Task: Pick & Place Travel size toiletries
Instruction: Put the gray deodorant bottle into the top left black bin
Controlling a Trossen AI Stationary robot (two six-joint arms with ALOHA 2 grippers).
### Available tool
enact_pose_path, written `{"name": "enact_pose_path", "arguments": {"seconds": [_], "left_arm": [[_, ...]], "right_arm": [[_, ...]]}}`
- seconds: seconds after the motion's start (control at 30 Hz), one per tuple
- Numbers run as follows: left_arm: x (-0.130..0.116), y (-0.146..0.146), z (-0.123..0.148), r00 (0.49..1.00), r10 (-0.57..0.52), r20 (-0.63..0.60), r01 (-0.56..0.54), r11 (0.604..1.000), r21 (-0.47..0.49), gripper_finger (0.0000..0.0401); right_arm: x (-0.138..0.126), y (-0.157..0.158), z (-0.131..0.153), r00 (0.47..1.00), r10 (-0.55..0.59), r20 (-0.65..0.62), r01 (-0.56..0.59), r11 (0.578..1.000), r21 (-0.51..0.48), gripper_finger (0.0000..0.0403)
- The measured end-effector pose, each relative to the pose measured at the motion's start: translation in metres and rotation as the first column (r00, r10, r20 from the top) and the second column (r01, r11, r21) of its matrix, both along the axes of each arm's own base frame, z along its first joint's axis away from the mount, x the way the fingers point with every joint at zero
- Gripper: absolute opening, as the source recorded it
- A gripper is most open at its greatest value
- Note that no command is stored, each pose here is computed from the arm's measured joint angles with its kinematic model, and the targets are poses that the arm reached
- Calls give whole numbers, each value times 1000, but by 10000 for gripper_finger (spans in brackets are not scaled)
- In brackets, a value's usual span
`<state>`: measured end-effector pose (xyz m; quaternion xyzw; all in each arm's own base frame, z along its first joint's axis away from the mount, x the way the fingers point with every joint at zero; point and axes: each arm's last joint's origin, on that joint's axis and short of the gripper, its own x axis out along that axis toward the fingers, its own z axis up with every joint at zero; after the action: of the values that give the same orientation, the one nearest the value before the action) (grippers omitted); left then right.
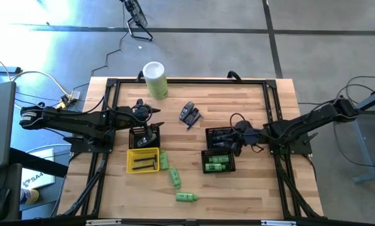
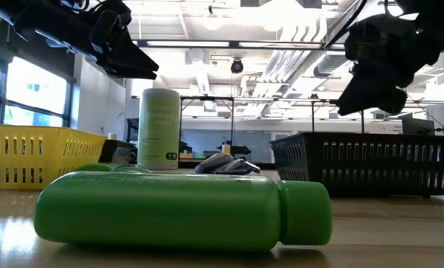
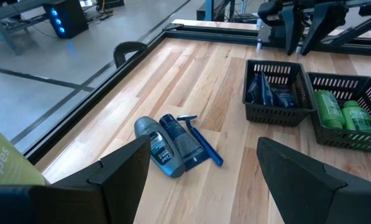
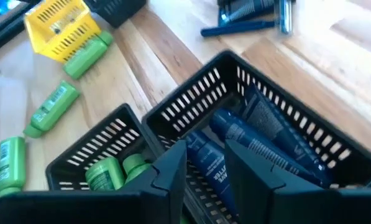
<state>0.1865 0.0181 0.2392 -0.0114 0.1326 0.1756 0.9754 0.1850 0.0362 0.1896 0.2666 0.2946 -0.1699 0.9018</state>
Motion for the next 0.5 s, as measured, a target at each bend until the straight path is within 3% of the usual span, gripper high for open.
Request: {"name": "enact_pose_path", "arguments": {"seconds": [0.23,0.5], "left_arm": [[0,0,0,1000,0,0,0,1000,0,287],[0,0,0,1000,0,0,0,1000,0,287]], "right_arm": [[-4,-8,14,997,29,77,-24,997,-71,90],[7,-24,29,979,40,201,19,960,-281,89]]}}
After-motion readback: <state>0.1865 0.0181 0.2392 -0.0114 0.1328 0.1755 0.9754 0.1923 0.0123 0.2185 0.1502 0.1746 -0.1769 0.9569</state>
